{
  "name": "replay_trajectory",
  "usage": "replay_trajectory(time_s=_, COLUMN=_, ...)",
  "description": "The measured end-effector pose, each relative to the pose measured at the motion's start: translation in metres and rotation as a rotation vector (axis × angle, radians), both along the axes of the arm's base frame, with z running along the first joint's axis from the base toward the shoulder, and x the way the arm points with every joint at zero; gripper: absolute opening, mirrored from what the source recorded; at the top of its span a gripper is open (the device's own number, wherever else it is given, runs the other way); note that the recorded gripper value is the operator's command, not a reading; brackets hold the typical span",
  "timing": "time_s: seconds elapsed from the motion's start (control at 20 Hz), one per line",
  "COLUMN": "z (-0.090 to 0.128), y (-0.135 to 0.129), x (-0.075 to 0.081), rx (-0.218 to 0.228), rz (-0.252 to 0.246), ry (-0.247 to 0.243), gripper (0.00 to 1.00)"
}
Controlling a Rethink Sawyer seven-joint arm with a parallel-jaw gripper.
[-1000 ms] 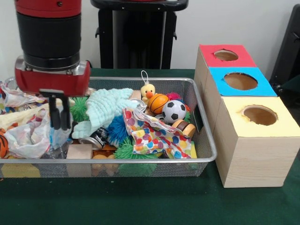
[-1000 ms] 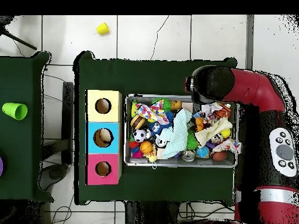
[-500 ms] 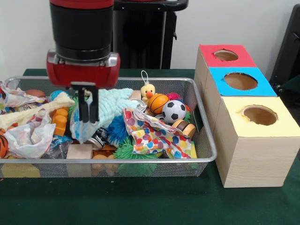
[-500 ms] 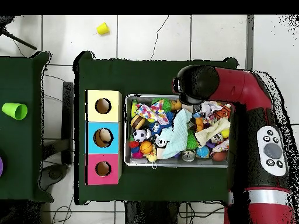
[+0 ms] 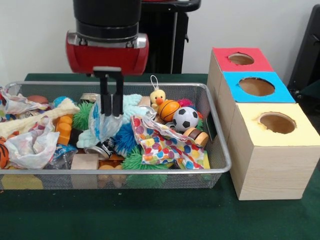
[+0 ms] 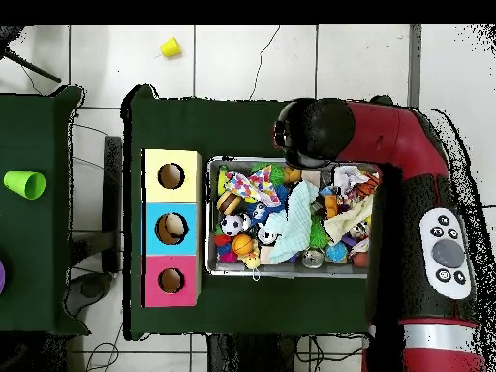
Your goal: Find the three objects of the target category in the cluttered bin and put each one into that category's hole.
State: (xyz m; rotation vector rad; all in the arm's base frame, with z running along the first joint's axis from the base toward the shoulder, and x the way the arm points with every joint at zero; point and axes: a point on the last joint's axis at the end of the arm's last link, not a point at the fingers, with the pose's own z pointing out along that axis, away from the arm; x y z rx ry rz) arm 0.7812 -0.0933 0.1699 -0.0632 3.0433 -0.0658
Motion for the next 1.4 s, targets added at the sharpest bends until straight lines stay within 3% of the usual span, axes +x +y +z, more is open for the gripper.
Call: replay_trajectory(time_s=1.4, z=0.043, y=0.043, x=0.008, rx=0.017, rz=0.024, ry=-0.024, gripper=0.00)
